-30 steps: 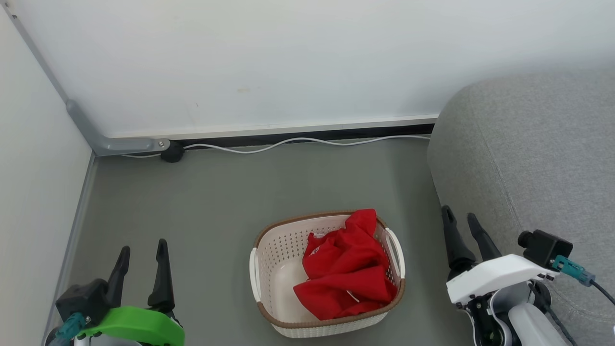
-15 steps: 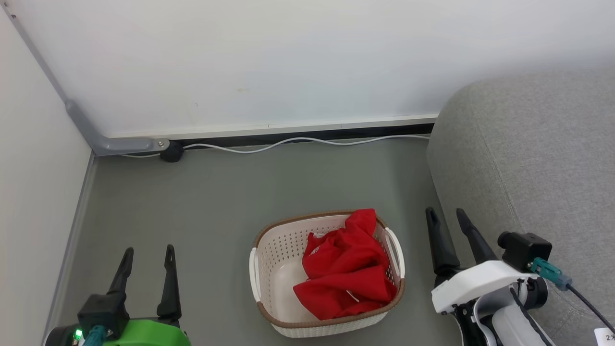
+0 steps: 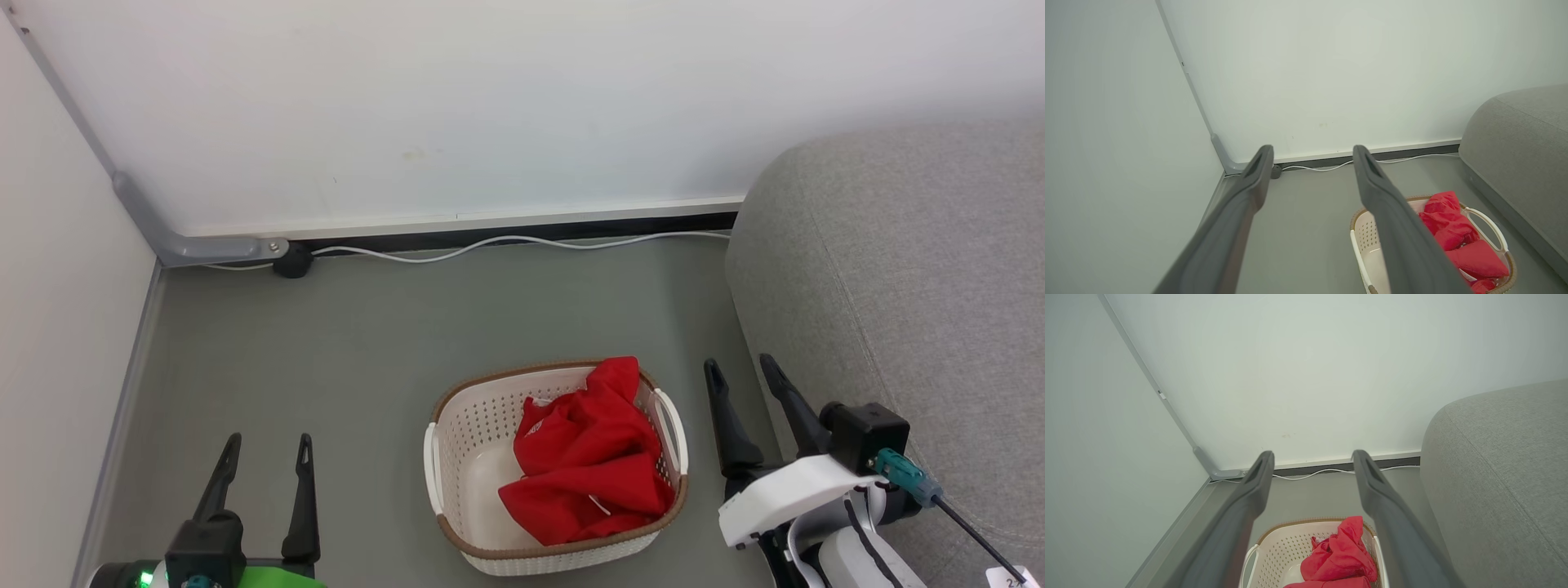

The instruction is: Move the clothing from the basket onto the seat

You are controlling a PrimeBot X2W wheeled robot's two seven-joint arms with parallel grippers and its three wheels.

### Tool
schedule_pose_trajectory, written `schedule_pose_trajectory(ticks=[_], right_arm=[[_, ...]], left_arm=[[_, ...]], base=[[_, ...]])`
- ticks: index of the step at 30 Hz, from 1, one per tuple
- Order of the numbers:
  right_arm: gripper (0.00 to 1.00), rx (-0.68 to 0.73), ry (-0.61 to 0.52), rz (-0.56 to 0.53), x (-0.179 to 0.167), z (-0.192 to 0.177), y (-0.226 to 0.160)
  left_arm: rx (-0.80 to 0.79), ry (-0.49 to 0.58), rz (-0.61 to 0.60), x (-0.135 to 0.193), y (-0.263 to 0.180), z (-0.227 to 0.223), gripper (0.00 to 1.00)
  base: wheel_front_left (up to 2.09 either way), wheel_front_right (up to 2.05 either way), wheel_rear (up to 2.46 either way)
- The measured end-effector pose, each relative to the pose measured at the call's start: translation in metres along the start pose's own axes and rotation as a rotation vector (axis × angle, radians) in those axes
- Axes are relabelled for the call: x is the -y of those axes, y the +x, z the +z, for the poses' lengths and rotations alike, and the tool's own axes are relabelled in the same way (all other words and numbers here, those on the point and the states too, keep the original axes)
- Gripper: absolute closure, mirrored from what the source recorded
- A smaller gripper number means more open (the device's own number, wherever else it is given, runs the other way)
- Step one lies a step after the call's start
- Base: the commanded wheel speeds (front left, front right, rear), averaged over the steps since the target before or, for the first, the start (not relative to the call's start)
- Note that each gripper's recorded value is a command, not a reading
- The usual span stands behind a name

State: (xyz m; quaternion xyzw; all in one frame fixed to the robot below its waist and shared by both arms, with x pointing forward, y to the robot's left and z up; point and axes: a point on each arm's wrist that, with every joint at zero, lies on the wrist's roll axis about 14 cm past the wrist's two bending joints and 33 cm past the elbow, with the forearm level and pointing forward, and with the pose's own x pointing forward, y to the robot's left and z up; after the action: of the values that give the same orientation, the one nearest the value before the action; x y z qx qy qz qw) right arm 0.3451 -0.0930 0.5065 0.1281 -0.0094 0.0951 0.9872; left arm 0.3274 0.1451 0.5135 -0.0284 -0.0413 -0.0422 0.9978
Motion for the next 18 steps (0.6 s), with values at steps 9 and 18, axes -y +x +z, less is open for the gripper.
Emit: schedule_pose_trajectory(ticks=[9,18], right_arm=[[0.0,-0.002,-0.001,-0.003,0.0009,-0.0008,-0.0006],[0.0,-0.004,-0.001,-0.007,0.0024,-0.0014,-0.0013]], left_arm=[[-0.018,0.0,0.006,-0.0021,-0.0012,-0.0055,0.0],[-0.023,-0.005,0.005,-0.0025,-0.001,-0.0072,0.0]], base=[[0.0,0.0,0.0],[0.0,0.0,0.0]])
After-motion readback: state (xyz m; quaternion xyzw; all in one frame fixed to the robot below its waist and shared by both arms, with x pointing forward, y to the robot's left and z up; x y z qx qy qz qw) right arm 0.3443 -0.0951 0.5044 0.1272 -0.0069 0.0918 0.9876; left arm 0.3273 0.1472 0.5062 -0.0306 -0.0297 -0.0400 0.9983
